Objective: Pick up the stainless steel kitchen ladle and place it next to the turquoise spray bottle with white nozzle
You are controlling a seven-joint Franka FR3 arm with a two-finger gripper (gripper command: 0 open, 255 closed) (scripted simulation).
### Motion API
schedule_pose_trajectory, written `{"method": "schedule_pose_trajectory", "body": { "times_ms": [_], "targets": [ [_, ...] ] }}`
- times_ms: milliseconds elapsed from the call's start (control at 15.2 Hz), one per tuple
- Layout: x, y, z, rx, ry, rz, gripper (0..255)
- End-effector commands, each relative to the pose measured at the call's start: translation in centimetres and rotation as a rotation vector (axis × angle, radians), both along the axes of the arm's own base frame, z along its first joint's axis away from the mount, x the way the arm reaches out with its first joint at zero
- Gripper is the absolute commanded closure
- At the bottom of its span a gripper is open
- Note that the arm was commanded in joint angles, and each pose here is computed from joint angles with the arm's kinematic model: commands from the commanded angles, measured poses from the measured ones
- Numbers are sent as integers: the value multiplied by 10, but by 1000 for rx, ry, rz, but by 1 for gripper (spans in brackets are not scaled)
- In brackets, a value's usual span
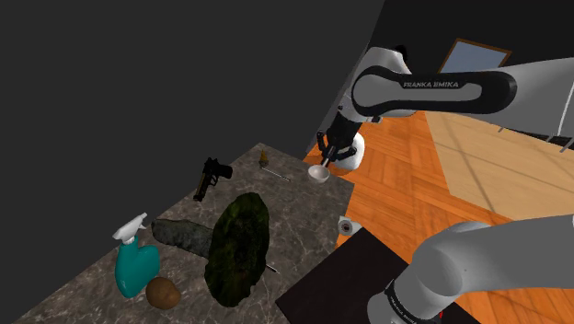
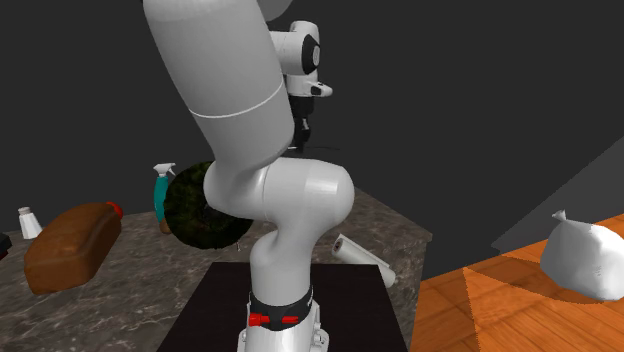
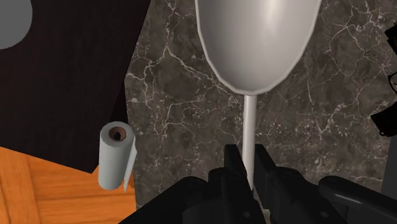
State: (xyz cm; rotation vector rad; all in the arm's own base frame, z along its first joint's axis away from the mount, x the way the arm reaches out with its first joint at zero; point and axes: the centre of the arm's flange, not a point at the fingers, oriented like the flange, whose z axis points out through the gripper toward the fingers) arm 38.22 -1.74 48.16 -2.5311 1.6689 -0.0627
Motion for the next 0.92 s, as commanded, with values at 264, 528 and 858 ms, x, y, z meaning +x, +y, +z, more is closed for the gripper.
{"method": "schedule_pose_trajectory", "body": {
  "times_ms": [264, 528, 858],
  "targets": [
    [-8, 72, 4, 0, 0, 0, 255],
    [-14, 124, 4, 0, 0, 0, 255],
    [-21, 190, 4, 0, 0, 0, 255]
  ]
}}
